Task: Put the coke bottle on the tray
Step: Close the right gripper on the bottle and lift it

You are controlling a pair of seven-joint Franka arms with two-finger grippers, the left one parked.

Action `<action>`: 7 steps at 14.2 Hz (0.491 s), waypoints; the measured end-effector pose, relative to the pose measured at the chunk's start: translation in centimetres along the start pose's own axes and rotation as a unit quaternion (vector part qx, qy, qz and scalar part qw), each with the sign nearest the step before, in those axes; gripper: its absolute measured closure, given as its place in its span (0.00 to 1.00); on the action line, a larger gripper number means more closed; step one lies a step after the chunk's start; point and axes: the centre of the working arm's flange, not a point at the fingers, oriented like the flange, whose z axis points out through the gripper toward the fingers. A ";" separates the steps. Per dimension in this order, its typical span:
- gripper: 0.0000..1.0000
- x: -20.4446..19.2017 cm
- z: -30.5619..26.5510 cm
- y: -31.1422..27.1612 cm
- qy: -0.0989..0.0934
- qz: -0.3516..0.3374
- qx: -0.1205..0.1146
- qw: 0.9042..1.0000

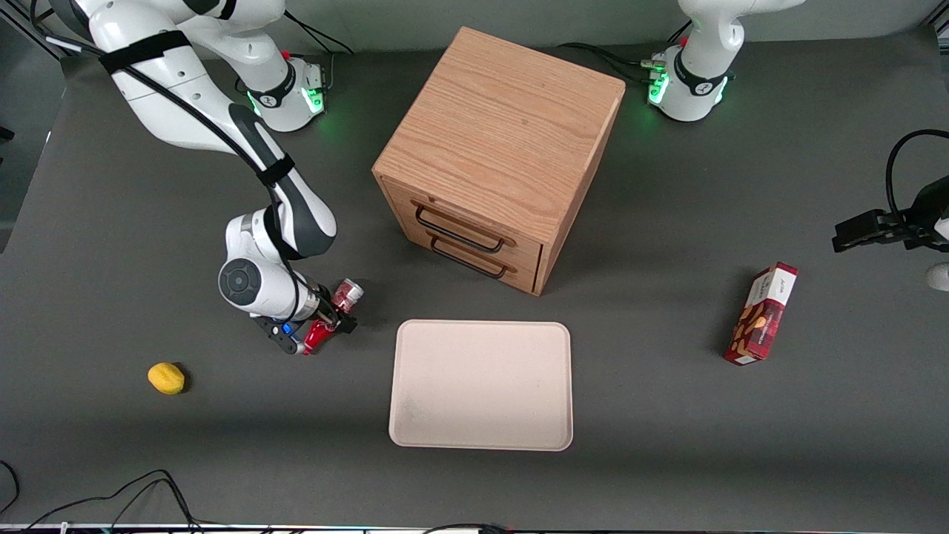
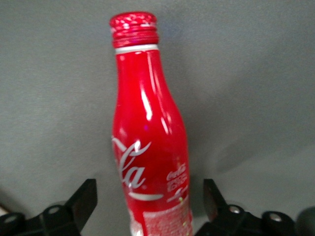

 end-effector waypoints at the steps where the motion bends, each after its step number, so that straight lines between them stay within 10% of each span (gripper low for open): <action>1: 0.05 0.0 0.2 0.2 0.006 -0.009 -0.005 1.000; 5: 0.45 -0.1 0.3 0.2 0.019 -0.023 -0.010 1.000; 7: 0.46 -0.1 0.1 0.1 0.021 -0.025 -0.008 0.999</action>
